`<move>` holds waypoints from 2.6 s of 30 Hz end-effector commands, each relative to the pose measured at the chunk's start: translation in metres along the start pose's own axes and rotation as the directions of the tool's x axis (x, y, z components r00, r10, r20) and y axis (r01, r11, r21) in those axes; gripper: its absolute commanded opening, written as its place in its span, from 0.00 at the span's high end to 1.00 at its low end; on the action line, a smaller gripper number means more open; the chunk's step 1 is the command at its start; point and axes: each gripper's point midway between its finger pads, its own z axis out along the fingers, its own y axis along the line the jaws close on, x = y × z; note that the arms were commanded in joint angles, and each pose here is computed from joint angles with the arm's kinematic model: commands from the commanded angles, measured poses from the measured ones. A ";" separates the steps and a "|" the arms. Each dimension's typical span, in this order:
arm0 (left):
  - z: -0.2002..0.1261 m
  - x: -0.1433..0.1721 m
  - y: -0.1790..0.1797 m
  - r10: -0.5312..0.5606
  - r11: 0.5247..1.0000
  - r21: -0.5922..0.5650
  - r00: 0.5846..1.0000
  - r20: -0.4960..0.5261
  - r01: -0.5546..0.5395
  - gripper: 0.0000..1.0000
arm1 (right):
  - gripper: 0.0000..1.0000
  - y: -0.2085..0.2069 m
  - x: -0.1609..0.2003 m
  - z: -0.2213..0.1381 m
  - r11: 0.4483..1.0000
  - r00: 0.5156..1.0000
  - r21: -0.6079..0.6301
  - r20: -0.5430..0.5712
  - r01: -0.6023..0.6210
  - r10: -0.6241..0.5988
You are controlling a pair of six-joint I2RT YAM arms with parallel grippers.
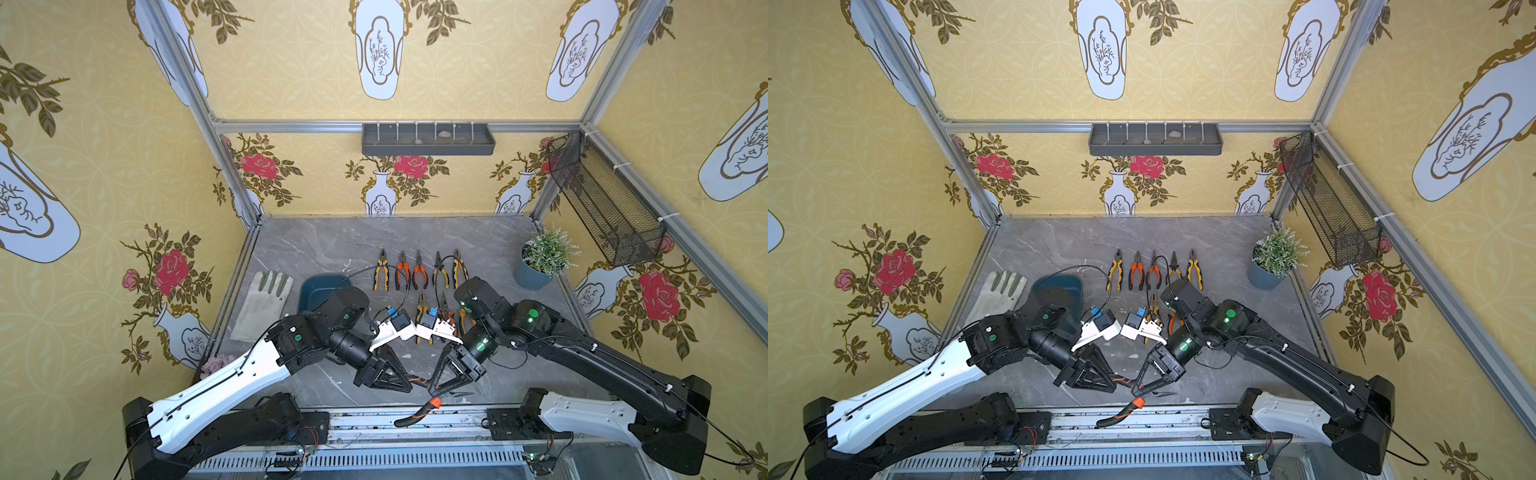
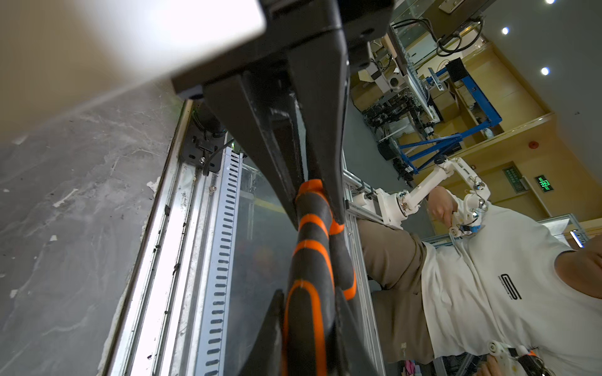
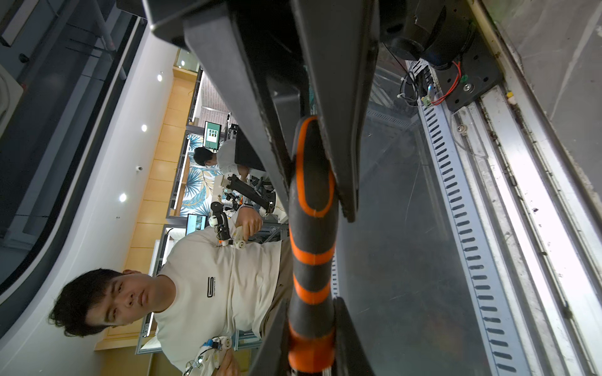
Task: Take the pliers out of the storage box
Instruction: Pick up the pliers from the storage box.
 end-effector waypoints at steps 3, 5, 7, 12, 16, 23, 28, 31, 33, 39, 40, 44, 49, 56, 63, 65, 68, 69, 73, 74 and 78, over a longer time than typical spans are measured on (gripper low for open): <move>-0.008 0.003 0.019 0.039 0.986 -0.162 0.999 0.012 -0.037 1.00 | 0.67 -0.021 -0.019 -0.009 0.988 0.996 0.145 0.064 0.054 -0.063; -0.013 0.003 0.022 0.054 0.977 -0.209 0.998 0.021 -0.049 1.00 | 0.57 -0.031 -0.028 -0.015 0.978 0.994 0.206 0.095 0.037 -0.058; -0.018 0.004 0.028 0.054 0.965 -0.258 0.998 0.025 -0.045 1.00 | 0.51 -0.040 -0.038 -0.025 0.964 0.989 0.265 0.137 0.018 -0.056; -0.029 0.012 0.054 0.001 0.913 -0.408 0.999 0.051 0.020 1.00 | 0.45 -0.056 -0.069 -0.074 0.900 0.945 0.433 0.311 -0.048 -0.100; -0.046 0.004 0.075 -0.002 0.842 -0.529 0.982 0.189 0.103 1.00 | 0.29 -0.075 -0.082 -0.132 0.747 0.865 0.638 0.468 -0.188 -0.183; -0.111 -0.007 0.113 0.075 0.641 -0.662 0.827 0.557 0.388 1.00 | 0.03 -0.102 -0.086 -0.148 0.706 0.779 0.622 0.606 -0.339 -0.160; -0.145 0.004 0.138 0.031 0.539 -0.582 0.676 0.736 0.609 1.00 | 0.03 -0.149 -0.098 -0.141 0.688 0.697 0.499 0.717 -0.527 0.013; -0.156 0.009 0.143 0.076 0.525 -0.552 0.610 0.789 0.648 1.00 | 0.03 -0.165 -0.116 -0.140 0.674 0.629 0.445 0.776 -0.590 0.037; -0.162 0.013 0.147 0.109 0.516 -0.543 0.578 0.808 0.662 1.00 | 0.09 -0.171 -0.135 -0.131 0.675 0.587 0.390 0.806 -0.626 0.079; -0.158 0.011 0.150 0.137 0.530 -0.569 0.599 0.789 0.629 1.00 | 0.22 -0.190 -0.198 -0.079 0.580 0.573 0.399 0.806 -0.710 0.147; -0.157 0.011 0.150 0.136 0.529 -0.576 0.607 0.783 0.624 1.00 | 0.22 -0.195 -0.205 -0.068 0.581 0.577 0.390 0.798 -0.714 0.174; -0.151 0.011 0.152 0.116 0.530 -0.589 0.636 0.763 0.610 1.00 | 0.22 -0.200 -0.234 -0.041 0.568 0.574 0.379 0.791 -0.731 0.211; -0.151 0.015 0.155 0.116 0.518 -0.599 0.644 0.756 0.611 1.00 | 0.25 -0.198 -0.254 -0.029 0.601 0.587 0.370 0.782 -0.709 0.210; -0.151 0.015 0.155 0.121 0.512 -0.605 0.646 0.753 0.610 1.00 | 0.32 -0.197 -0.257 -0.028 0.603 0.582 0.365 0.785 -0.710 0.210; -0.149 0.017 0.156 0.112 0.522 -0.599 0.647 0.754 0.607 1.00 | 0.35 -0.179 -0.246 -0.052 0.624 0.505 0.330 0.855 -0.708 0.121; -0.147 0.017 0.158 0.105 0.523 -0.597 0.649 0.754 0.609 1.00 | 0.35 -0.174 -0.251 -0.052 0.635 0.517 0.344 0.850 -0.691 0.102; -0.146 0.016 0.159 0.104 0.526 -0.594 0.647 0.755 0.608 1.00 | 0.35 -0.171 -0.256 -0.047 0.640 0.539 0.359 0.836 -0.679 0.103; -0.146 0.016 0.159 0.105 0.525 -0.594 0.647 0.756 0.609 1.00 | 0.35 -0.169 -0.258 -0.046 0.645 0.542 0.361 0.835 -0.674 0.099; -0.146 0.016 0.158 0.105 0.523 -0.596 0.648 0.754 0.609 1.00 | 0.36 -0.180 -0.257 -0.035 0.623 0.568 0.374 0.811 -0.687 0.139; -0.147 0.016 0.158 0.106 0.523 -0.596 0.648 0.754 0.609 1.00 | 0.36 -0.184 -0.255 -0.031 0.611 0.575 0.377 0.803 -0.696 0.159; -0.148 0.017 0.157 0.107 0.521 -0.597 0.647 0.755 0.610 1.00 | 0.42 -0.195 -0.250 -0.018 0.588 0.594 0.394 0.782 -0.706 0.189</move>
